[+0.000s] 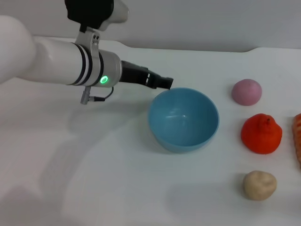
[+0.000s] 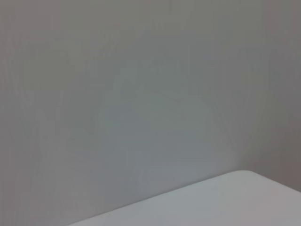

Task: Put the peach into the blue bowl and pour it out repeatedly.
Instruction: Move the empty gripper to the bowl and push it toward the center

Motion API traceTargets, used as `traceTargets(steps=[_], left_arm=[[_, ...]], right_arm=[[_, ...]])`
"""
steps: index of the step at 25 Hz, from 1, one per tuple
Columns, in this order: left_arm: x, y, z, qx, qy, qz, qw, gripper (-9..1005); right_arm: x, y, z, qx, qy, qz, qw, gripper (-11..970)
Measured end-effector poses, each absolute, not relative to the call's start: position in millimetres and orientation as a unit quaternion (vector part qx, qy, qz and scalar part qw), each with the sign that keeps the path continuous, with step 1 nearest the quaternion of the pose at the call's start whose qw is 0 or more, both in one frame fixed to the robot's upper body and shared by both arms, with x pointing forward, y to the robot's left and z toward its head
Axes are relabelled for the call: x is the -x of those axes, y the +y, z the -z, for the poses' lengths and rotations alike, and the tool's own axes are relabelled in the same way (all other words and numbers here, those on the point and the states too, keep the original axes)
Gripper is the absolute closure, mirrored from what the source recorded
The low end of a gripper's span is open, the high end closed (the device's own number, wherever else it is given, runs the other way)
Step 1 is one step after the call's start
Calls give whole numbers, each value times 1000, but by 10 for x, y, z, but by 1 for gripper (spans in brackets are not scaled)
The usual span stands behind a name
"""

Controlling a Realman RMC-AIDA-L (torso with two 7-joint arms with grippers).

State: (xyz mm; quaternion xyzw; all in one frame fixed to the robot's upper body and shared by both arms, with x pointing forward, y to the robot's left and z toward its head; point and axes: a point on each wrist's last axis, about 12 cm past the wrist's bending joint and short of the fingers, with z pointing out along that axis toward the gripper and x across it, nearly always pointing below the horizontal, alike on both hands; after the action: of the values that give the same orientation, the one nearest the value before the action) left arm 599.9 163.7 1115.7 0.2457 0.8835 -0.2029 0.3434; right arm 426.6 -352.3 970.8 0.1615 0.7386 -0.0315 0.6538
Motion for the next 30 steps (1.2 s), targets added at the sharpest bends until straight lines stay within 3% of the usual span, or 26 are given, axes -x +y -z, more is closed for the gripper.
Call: traceTargets(steps=[13, 30], left_arm=[[-5959, 1475, -10811, -263, 903, 192, 279, 194], [-5941, 1439, -10742, -273, 903, 189, 272, 218]], right_arm=[[-4307, -3516, -9724, -159, 737, 30, 657, 327], [-4344, -3457, -9691, -143, 751, 15, 645, 327]])
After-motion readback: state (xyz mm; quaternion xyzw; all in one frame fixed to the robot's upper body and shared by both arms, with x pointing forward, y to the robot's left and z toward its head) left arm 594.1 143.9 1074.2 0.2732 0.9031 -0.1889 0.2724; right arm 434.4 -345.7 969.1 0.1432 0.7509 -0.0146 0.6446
